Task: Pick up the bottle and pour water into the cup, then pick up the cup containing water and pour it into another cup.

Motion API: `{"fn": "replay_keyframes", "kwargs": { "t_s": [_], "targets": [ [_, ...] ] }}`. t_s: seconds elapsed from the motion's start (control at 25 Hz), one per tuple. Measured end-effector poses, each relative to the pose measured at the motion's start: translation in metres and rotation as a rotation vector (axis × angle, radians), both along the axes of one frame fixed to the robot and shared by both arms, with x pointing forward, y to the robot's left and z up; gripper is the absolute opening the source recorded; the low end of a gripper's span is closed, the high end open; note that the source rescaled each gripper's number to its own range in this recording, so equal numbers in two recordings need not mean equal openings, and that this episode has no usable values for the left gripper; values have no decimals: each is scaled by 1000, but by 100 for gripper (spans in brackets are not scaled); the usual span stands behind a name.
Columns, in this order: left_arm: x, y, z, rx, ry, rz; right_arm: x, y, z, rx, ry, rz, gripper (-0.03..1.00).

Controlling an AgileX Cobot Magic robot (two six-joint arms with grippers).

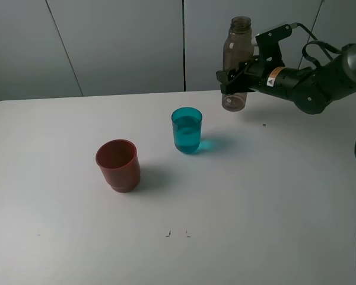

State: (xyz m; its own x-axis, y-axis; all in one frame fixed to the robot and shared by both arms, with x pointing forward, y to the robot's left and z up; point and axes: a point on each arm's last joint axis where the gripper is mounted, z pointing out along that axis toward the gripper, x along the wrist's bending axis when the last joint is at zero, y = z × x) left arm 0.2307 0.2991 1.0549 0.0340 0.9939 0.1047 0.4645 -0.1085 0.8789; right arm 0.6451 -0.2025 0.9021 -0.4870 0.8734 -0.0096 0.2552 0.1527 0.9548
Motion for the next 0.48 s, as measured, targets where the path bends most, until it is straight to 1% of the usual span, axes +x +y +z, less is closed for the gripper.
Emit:
{"fn": "replay_keyframes", "kwargs": {
  "t_s": [0.12,0.16,0.36,0.48],
  "targets": [
    [0,0,0,0,0,0,3,-15,-1,85,54,-50,1],
    [0,0,0,-2,0,1,3,-19,-1,99,66,-54,1],
    [0,0,0,0,0,0,3,-33,-4,101,89,-52,1],
    [0,0,0,0,0,0,3,-35,-15,86,104,-35,1]
  ]
}}
